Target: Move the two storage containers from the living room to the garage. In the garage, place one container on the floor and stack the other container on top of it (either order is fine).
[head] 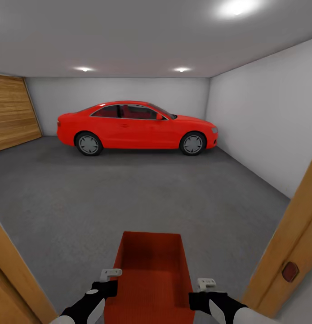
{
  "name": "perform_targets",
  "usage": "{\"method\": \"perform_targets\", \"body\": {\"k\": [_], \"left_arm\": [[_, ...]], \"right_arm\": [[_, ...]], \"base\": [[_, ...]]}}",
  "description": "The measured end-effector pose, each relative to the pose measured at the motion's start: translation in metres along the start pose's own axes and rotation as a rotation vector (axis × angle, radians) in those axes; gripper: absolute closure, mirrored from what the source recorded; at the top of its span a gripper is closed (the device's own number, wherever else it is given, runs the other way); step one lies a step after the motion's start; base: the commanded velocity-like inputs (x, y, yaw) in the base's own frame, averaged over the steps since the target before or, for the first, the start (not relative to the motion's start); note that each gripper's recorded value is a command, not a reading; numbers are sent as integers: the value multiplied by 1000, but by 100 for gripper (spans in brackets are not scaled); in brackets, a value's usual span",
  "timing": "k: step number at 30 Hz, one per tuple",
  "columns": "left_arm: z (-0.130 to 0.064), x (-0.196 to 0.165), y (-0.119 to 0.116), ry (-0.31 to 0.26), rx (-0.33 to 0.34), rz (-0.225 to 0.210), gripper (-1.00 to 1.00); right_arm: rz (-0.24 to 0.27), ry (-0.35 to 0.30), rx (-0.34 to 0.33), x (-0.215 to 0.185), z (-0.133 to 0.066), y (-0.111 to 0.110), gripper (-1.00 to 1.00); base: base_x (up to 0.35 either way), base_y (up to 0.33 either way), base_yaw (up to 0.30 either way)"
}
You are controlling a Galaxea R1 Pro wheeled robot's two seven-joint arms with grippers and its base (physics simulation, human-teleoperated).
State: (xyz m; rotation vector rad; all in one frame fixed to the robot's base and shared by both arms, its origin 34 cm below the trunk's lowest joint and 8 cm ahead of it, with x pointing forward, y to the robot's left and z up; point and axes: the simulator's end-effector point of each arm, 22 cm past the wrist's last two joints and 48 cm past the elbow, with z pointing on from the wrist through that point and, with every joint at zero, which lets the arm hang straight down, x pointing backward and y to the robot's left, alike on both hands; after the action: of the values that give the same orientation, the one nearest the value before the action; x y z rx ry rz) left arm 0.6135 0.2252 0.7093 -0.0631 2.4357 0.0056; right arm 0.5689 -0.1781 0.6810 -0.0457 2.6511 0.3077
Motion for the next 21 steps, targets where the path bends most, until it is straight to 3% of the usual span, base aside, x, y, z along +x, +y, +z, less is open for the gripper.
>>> {"method": "perform_targets", "body": {"k": [21], "left_arm": [[0,0,0,0,0,0,100]], "right_arm": [[0,0,0,0,0,0,100]], "base": [[242,0,0]]}}
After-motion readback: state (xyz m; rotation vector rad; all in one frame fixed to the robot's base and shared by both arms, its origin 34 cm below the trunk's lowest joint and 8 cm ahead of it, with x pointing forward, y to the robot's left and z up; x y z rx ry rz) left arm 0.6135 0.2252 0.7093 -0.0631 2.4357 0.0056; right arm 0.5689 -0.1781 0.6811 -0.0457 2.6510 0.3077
